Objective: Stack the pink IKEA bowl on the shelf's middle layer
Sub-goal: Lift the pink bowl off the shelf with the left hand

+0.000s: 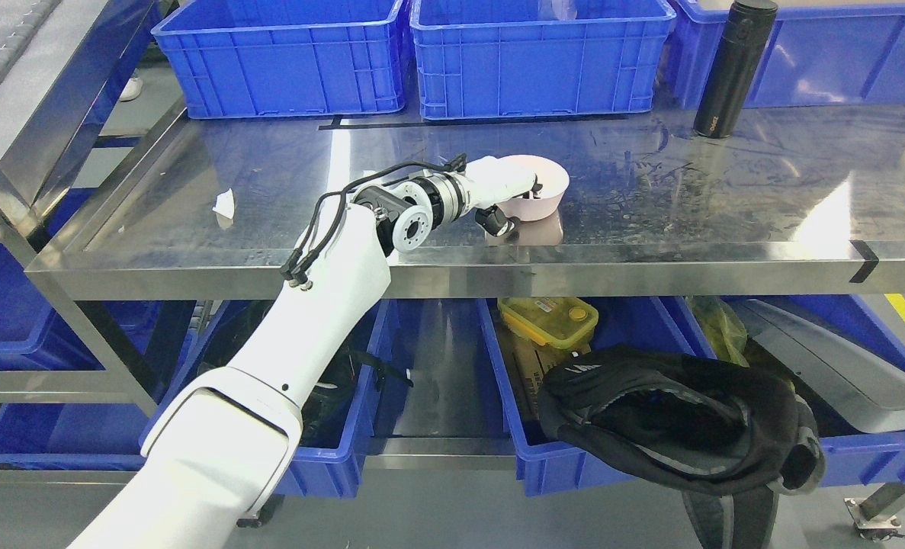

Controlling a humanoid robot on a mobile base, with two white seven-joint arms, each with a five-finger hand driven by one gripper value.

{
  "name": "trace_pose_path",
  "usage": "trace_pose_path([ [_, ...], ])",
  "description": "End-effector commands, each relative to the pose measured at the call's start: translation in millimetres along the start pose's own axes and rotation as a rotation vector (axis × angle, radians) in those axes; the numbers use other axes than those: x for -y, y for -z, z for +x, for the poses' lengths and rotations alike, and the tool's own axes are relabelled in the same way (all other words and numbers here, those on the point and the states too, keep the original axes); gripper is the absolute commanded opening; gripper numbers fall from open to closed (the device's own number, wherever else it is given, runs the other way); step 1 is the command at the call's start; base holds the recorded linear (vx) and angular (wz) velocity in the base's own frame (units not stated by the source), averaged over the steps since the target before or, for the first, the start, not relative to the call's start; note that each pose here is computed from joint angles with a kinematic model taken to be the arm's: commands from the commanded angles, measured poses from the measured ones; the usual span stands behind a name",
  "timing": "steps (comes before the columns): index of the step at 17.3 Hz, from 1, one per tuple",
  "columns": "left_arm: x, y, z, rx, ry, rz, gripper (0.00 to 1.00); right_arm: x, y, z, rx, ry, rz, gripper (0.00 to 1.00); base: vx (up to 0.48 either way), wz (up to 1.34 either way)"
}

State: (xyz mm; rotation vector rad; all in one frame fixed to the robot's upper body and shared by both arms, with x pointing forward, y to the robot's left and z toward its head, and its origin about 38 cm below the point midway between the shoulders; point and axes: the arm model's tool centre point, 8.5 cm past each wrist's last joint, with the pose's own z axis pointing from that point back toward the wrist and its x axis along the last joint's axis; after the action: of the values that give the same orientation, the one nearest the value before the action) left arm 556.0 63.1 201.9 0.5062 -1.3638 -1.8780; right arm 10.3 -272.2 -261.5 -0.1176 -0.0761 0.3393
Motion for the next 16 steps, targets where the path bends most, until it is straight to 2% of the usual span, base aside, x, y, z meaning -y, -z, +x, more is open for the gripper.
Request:
trace_pose_path([
  [1,-34,-22,-15,-0.002,-0.037,0.131,0.00,8,0,-7.0,-0.002,-0.001,-0.014,1.00,0.000,0.00],
  [5,-70,-53,2,0.045,-0.021,0.305,0.01,8,0,-7.0,-0.002,-0.001,-0.014,1.00,0.000,0.00],
  [7,-80,-81,-5,0.029,0.016,0.371,0.01,8,0,-7.0,-0.002,-0.001,-0.014,1.00,0.000,0.00],
  [12,-62,-140,-17,0.050,0.064,0.500,0.01,8,0,-7.0,-0.002,-0.001,-0.014,1.00,0.000,0.00],
  [16,-26,-160,-20,0.173,0.143,0.482,0.01,8,0,-7.0,-0.002,-0.001,-0.014,1.00,-0.002,0.01],
])
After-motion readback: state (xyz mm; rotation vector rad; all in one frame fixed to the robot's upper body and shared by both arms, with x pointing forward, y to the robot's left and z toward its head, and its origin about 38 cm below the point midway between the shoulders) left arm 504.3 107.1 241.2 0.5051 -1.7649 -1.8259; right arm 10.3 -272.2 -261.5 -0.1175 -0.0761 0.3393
